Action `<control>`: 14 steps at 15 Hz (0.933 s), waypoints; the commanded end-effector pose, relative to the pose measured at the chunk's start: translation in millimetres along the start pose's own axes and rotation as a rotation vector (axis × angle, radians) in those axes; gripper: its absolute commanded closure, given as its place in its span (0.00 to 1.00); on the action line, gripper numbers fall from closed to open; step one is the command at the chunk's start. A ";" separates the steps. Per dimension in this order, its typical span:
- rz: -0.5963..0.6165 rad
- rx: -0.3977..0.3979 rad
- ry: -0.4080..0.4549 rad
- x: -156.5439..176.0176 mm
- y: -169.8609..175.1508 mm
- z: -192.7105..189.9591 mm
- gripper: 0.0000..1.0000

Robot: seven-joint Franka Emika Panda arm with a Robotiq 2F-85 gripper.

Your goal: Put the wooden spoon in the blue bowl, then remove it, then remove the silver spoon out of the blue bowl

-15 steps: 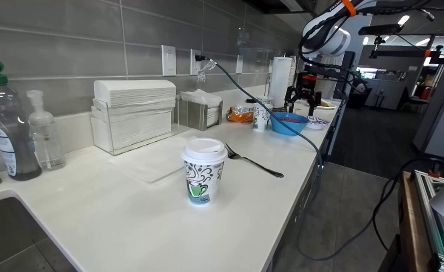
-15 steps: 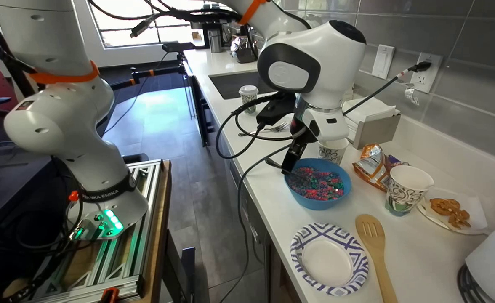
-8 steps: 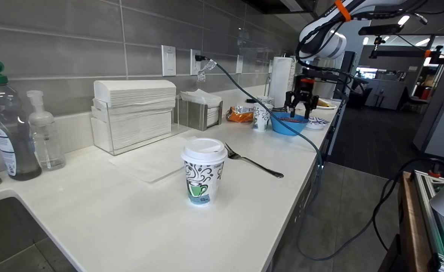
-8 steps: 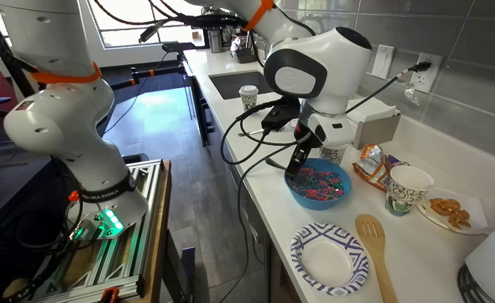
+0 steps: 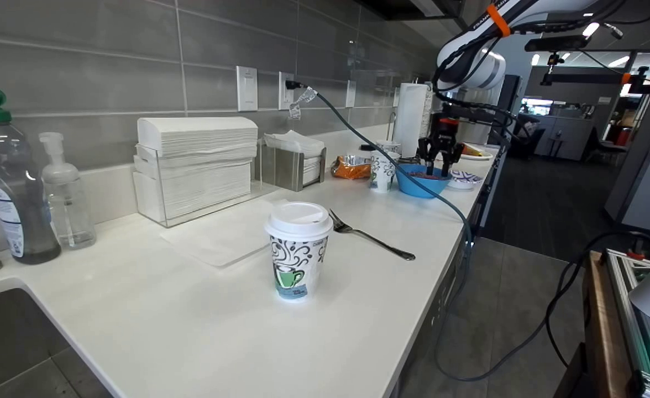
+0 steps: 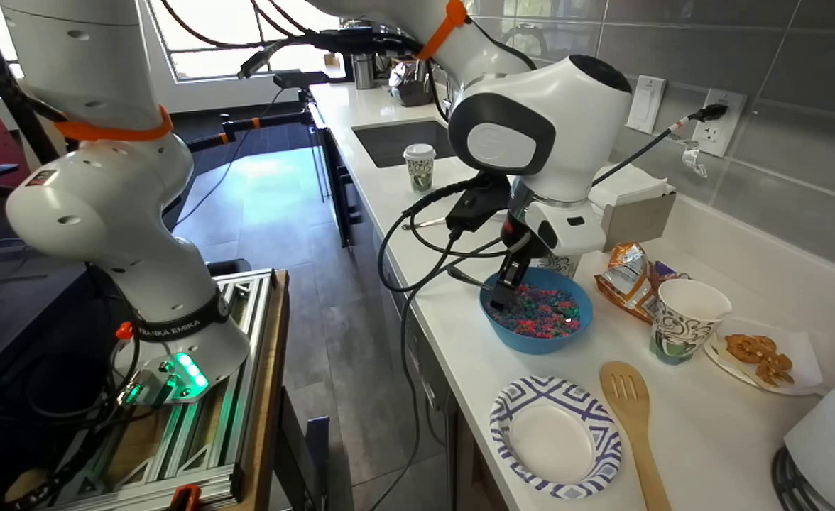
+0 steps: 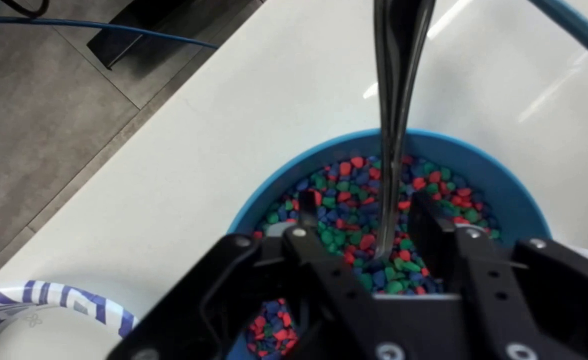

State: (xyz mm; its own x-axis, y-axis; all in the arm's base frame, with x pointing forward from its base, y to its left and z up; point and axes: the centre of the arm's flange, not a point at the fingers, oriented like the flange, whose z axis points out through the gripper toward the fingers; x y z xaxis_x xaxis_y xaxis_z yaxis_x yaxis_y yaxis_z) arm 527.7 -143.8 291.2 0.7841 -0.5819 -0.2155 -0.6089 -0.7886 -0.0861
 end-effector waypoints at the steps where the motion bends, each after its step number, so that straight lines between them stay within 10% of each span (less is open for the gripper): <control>1: -0.025 0.007 0.014 7.5 -0.5 7.8 0.59; 7: -0.032 0.004 -0.004 6.8 -1.0 17.6 0.49; 14: -0.046 0.028 -0.018 7.3 -3.5 18.4 1.00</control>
State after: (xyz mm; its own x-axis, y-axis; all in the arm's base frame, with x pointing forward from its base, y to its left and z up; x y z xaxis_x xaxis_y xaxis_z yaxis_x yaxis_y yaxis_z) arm 529.7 -140.0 274.3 0.8008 -0.5517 -0.2329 -0.5833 -0.8068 -0.0943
